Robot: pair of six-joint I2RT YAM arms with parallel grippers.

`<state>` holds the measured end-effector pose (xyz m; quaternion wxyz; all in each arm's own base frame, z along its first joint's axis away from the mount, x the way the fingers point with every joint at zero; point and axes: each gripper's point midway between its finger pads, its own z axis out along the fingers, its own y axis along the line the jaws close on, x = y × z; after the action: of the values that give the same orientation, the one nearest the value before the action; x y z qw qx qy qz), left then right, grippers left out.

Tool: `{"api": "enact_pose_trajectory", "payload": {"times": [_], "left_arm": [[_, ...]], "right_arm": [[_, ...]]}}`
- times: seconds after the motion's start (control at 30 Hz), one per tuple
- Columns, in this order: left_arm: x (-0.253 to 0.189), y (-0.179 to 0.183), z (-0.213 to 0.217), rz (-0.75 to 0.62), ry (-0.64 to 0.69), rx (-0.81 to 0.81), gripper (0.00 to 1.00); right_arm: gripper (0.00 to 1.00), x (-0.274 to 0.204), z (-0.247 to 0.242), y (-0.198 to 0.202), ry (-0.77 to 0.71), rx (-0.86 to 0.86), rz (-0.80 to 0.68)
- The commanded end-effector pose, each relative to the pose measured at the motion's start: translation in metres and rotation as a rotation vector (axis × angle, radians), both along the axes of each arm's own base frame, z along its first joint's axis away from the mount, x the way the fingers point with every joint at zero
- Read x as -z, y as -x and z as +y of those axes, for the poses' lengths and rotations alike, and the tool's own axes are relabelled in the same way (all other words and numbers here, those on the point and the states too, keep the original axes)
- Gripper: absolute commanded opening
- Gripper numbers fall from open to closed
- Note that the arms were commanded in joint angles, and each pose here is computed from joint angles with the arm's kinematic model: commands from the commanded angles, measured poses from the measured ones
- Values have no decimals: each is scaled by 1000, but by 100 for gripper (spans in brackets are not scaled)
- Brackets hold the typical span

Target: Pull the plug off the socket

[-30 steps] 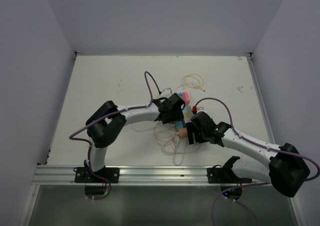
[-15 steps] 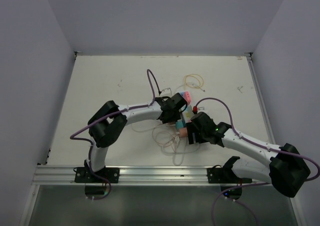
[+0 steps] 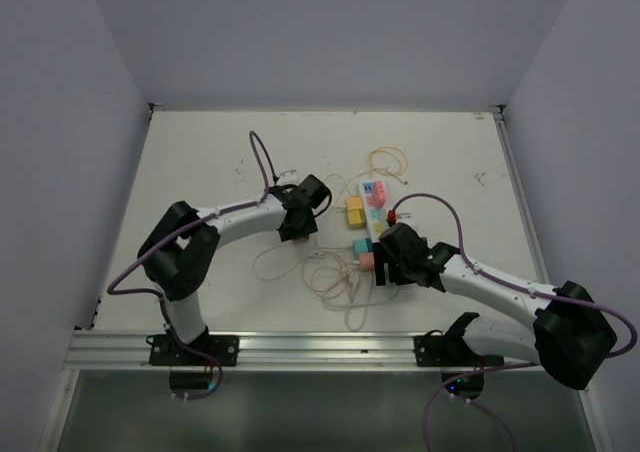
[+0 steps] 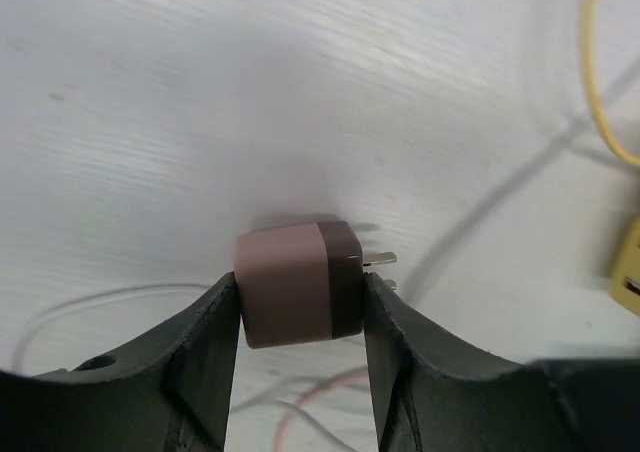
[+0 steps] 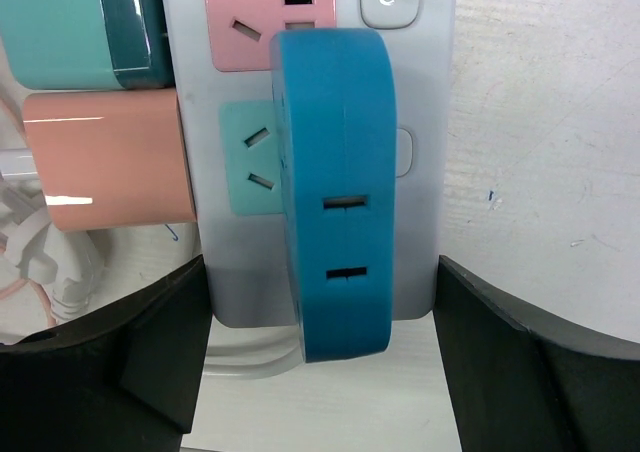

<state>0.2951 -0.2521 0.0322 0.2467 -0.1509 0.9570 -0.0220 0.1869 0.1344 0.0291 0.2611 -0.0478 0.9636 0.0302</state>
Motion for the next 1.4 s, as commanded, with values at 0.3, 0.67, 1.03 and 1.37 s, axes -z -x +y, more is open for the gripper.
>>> {"api": "enact_pose_trajectory", "payload": {"times": [0.3, 0.67, 1.03, 1.37], "left_arm": [[-6, -55, 127, -33, -107, -139, 34], [-10, -51, 105, -37, 43, -80, 77], [-69, -31, 63, -142, 286, 27, 99], [-102, -12, 45, -206, 422, 108, 100]], "right_arm": [[0, -34, 30, -41, -169, 102, -167], [0, -21, 39, -50, -134, 64, -144], [56, -16, 35, -53, -56, 59, -108], [86, -9, 35, -45, -36, 35, -53]]}}
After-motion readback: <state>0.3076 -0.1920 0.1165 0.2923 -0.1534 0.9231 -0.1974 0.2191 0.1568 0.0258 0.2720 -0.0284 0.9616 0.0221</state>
